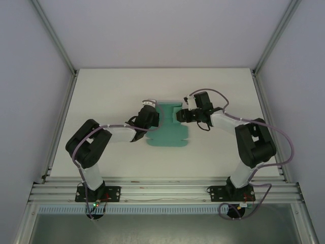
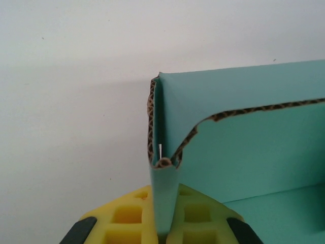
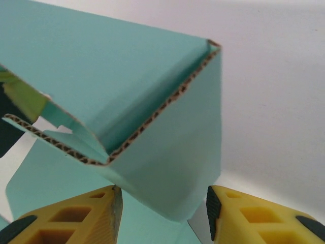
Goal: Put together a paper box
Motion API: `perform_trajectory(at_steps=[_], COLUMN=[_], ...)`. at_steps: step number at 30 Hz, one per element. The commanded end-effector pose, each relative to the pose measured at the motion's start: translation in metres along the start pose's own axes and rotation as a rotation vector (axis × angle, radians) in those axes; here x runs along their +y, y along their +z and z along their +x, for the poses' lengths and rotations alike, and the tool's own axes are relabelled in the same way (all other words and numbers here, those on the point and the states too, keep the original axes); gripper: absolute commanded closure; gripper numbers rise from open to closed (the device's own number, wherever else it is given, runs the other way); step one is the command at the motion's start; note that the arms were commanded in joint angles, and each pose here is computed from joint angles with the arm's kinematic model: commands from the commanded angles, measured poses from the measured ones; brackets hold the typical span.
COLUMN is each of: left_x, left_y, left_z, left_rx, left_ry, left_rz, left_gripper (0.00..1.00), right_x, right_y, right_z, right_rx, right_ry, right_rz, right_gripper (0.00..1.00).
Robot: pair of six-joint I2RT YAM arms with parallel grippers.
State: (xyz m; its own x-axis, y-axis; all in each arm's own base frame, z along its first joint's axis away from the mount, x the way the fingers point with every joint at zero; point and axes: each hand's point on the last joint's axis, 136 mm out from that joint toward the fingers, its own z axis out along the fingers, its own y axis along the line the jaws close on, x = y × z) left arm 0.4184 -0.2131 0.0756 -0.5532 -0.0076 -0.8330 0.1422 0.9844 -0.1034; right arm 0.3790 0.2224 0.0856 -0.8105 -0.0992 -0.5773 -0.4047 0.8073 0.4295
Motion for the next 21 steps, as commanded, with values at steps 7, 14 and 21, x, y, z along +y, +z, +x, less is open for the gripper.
perform_trajectory(at_steps=[7, 14, 21], left_x=[-0.016, -0.011, -0.005], left_y=[0.006, 0.004, 0.003], left_z=[0.019, 0.039, 0.059], left_rx=[-0.053, -0.04, -0.009], left_ry=[0.089, 0.098, 0.112], left_rz=[-0.004, 0.0, -0.004], left_gripper=[1.0, 1.0, 1.0], right_x=[0.008, -0.01, -0.033], right_y=[0.017, 0.023, 0.014], right_z=[0.004, 0.012, 0.005], right_rx=[-0.093, -0.103, -0.192], right_ry=[-0.061, -0.071, -0.038], right_rz=[-0.04, 0.039, 0.171], right_gripper=[0.53, 0.51, 0.56])
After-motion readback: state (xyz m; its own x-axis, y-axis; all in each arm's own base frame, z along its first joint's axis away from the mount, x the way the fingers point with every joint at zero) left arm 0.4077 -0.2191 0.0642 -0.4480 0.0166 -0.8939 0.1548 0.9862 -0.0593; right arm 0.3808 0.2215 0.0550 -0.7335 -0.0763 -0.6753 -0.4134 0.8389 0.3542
